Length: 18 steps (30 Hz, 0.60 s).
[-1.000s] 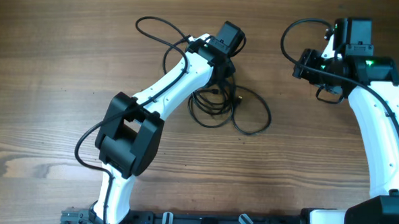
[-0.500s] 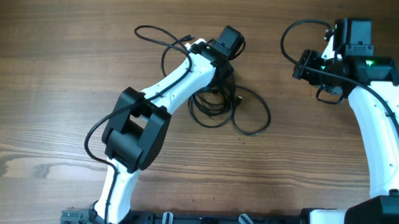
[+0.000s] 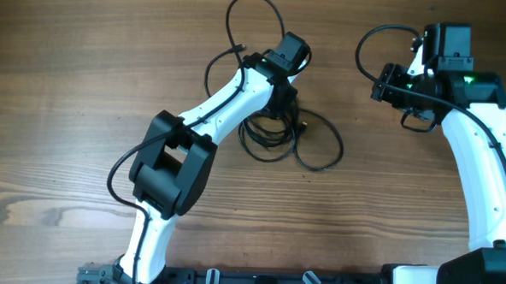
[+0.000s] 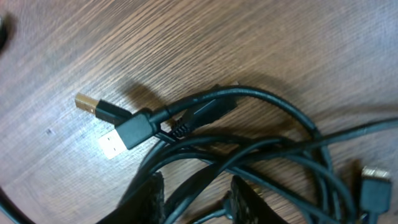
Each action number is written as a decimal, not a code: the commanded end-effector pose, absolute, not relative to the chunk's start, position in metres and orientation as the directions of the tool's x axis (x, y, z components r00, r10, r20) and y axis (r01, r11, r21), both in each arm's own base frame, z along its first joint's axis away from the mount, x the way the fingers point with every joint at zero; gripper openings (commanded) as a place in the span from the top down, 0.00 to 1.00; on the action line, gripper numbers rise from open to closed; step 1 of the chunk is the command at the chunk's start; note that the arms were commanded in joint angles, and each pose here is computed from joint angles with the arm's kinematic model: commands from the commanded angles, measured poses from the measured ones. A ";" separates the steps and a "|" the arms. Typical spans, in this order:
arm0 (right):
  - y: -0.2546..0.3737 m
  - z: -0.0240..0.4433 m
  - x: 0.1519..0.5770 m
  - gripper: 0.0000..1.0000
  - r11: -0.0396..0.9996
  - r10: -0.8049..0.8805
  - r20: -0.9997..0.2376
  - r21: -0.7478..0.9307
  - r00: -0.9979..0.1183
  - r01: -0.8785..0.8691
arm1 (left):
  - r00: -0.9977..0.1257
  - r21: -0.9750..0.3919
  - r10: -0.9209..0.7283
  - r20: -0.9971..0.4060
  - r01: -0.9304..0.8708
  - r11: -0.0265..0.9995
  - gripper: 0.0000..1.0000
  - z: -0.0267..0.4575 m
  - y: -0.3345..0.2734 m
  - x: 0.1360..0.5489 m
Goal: Untangle cables
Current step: 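Lower the left gripper onto the cable pile and grasp a strand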
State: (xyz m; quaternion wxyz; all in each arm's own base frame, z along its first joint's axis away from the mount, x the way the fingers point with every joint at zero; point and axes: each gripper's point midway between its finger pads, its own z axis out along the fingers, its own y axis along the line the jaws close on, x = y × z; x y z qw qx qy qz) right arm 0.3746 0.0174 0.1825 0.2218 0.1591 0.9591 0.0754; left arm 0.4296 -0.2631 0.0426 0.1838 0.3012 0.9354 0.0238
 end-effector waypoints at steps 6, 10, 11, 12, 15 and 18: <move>0.017 0.184 0.377 0.32 0.944 0.323 -0.405 0.209 -0.856 0.257 | -0.608 0.135 0.741 -0.284 0.740 0.659 0.73 0.033 -0.264 0.423; 0.017 0.184 0.377 0.32 0.944 0.322 -0.405 0.209 -0.856 0.256 | -0.609 0.134 0.741 -0.282 0.740 0.659 0.72 0.033 -0.264 0.423; 0.017 0.184 0.377 0.32 0.944 0.322 -0.405 0.209 -0.856 0.256 | -0.609 0.134 0.741 -0.281 0.740 0.659 0.73 0.032 -0.263 0.423; 0.017 0.184 0.377 0.32 0.944 0.322 -0.405 0.209 -0.856 0.256 | -0.610 0.133 0.742 -0.279 0.740 0.659 0.73 0.032 -0.263 0.423; 0.017 0.184 0.377 0.32 0.944 0.322 -0.404 0.209 -0.856 0.256 | -0.616 0.127 0.745 -0.254 0.743 0.657 0.73 0.021 -0.261 0.420; 0.017 0.183 0.376 0.32 0.944 0.322 -0.402 0.208 -0.857 0.257 | -0.624 0.117 0.750 -0.220 0.746 0.656 0.76 0.009 -0.258 0.416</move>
